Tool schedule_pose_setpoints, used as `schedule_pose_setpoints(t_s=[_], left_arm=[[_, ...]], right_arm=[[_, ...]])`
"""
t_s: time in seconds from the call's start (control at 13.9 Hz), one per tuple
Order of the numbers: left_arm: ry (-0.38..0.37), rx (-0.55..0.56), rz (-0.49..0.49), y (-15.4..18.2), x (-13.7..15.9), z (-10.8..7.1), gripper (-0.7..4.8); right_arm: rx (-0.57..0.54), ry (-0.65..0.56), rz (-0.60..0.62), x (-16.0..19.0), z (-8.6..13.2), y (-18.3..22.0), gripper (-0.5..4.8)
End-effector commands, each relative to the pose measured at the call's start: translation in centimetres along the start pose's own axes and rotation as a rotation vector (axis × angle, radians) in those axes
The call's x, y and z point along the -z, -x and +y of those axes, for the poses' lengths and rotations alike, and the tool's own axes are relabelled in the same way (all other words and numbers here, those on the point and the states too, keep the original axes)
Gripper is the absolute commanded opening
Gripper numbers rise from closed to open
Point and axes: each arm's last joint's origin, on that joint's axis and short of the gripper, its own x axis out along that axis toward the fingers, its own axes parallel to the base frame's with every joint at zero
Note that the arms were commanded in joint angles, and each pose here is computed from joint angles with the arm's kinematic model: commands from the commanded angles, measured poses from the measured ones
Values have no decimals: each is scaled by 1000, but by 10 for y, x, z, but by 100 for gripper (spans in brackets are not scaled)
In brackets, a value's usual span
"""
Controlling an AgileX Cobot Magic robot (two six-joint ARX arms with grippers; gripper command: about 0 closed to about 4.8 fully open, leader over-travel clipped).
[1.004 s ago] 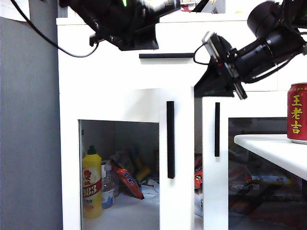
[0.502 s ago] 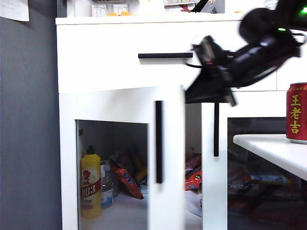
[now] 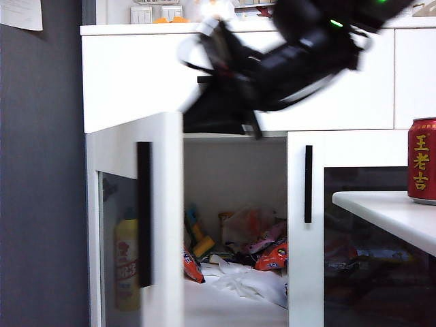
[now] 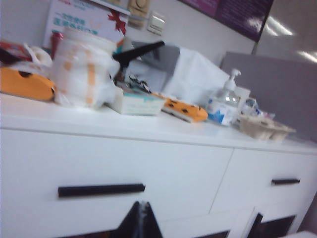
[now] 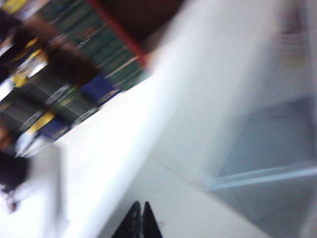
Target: Open the left door of the white cabinet, pick up a can of beverage from the table on the right, place it inside the cabinet, and finally close the cabinet door.
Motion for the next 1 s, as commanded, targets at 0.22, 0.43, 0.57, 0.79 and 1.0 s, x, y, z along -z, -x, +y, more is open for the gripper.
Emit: schedule_pose_setpoints(t_s=[0.22,0.43,0.57,0.79,1.0], left_arm=[[-14,-4,62,-1,6,0,-5],[-11,9,138,7,7,2,-5],[-44,76,314,37,3,5,-5],[-45,111,387,78,-13,12,-4],[-30,86,238,141,-47,23,85]], right_arm=[[-55,56,53,6,36,-35,-5],[-34,113,56,10,57,-53,-5],[-22,129,28,7,57,-53,-5],[-31,124,-33,3,54,-60,-5],[-72,65,-97,8,52,-85,-5]])
